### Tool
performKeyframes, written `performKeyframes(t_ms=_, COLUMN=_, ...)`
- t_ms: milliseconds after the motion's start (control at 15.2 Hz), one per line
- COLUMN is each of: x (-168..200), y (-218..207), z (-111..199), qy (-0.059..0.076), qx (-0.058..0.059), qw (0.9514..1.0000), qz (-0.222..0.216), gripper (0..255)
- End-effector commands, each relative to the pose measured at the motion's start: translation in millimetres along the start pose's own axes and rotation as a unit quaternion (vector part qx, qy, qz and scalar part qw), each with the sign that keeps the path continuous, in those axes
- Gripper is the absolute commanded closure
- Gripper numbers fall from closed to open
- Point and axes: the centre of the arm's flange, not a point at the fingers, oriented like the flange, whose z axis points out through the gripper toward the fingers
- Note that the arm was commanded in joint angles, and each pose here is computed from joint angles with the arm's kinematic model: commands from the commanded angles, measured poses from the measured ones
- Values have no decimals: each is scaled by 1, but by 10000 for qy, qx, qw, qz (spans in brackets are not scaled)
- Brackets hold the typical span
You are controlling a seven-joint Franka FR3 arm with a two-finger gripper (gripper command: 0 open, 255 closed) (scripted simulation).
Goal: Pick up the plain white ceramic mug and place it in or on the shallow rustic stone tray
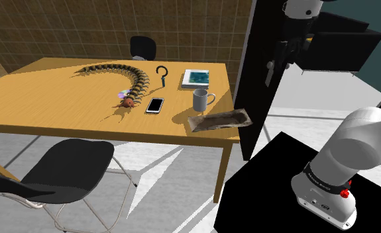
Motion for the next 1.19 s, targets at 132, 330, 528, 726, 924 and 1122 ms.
performKeyframes(t_ms=132, x=20, y=-9, z=13, qy=27, qx=23, qw=10000, qz=-40, gripper=0)
performKeyframes(t_ms=330, x=50, y=-23, z=31, qy=67, qx=58, qw=9999, qz=-99, gripper=0)
performKeyframes(t_ms=528, x=81, y=-38, z=49, qy=106, qx=93, qw=9998, qz=-158, gripper=0)
performKeyframes(t_ms=726, x=111, y=-53, z=67, qy=146, qx=128, qw=9996, qz=-217, gripper=0)
performKeyframes(t_ms=924, x=141, y=-69, z=84, qy=186, qx=163, qw=9993, qz=-277, gripper=0)
performKeyframes(t_ms=1122, x=171, y=-85, z=102, qy=226, qx=198, qw=9990, qz=-336, gripper=0)
